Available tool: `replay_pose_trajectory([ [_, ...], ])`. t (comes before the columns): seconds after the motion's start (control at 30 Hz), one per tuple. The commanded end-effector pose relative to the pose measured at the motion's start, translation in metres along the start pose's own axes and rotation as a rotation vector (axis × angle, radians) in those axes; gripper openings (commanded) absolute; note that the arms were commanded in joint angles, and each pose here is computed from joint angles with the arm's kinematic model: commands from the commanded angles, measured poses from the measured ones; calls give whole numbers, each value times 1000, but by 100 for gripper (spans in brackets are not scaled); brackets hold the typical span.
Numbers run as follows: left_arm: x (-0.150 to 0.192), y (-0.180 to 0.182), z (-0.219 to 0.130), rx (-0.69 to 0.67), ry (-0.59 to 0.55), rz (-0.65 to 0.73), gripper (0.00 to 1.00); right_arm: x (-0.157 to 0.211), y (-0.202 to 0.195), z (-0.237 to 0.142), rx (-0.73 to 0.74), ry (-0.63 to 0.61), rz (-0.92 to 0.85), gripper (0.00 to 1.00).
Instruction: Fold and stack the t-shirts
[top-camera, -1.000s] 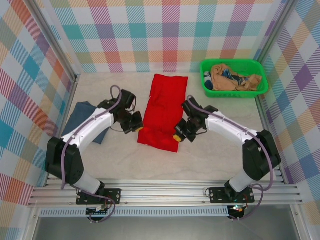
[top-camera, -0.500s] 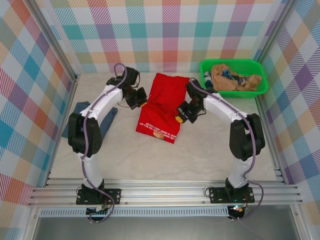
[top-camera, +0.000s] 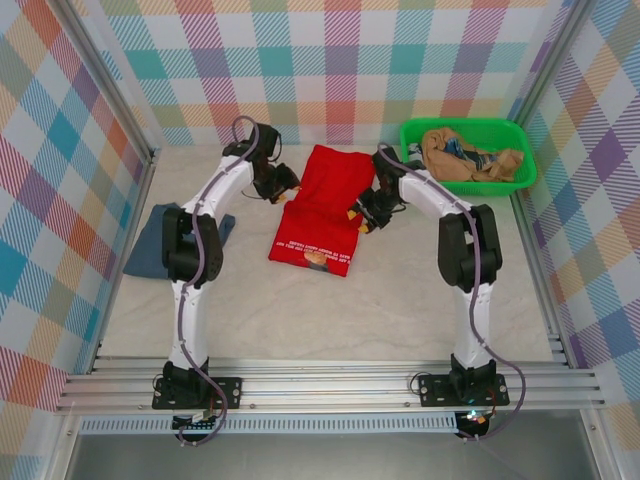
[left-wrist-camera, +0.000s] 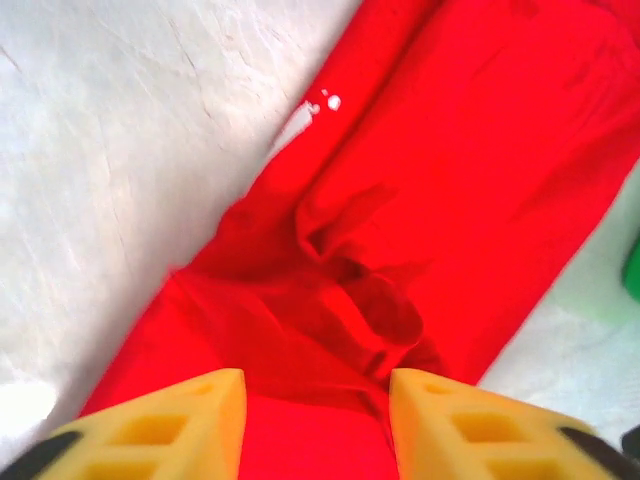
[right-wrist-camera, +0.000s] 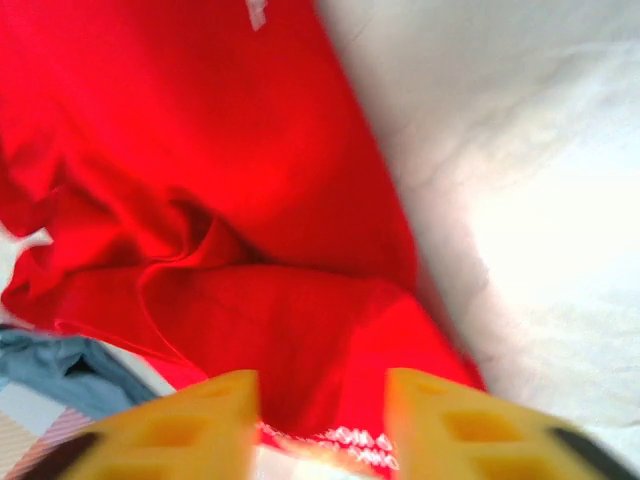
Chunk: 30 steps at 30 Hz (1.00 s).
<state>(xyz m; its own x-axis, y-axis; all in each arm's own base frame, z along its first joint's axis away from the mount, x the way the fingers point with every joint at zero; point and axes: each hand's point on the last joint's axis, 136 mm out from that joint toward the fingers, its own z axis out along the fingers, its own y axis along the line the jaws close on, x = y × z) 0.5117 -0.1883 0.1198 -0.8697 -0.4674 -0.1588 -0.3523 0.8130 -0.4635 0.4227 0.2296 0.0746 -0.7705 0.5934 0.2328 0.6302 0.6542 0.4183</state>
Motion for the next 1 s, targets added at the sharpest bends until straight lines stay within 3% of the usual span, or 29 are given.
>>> replay_pose_trajectory([
  [0.0, -9, 6, -27, -45, -55, 16, 62, -12, -11, -27, 38, -121, -39, 56],
  [0.1, -3, 15, -55, -63, -103, 45, 63, -8, -15, -52, 27, -187, -78, 61],
  [0.2, 21, 36, -63, -55, -80, 45, 61, 15, -27, -58, 29, -169, -91, 60],
  [0.27, 47, 57, -56, -71, -8, 49, 49, 42, -38, -52, 42, -147, -126, 43],
  [0.33, 68, 73, -46, -82, 48, 51, 35, 69, -47, -41, 53, -125, -168, 34],
  [0.43, 75, 75, -33, -42, 79, 30, 25, 85, -51, -20, 30, -87, -182, 14],
  [0.6, 58, 62, -2, 1, 79, -5, 13, 71, -34, 10, 43, -63, -234, 2],
  [0.97, 13, 57, 46, -65, 85, -7, 11, 18, -11, 26, 97, -97, -199, 1],
])
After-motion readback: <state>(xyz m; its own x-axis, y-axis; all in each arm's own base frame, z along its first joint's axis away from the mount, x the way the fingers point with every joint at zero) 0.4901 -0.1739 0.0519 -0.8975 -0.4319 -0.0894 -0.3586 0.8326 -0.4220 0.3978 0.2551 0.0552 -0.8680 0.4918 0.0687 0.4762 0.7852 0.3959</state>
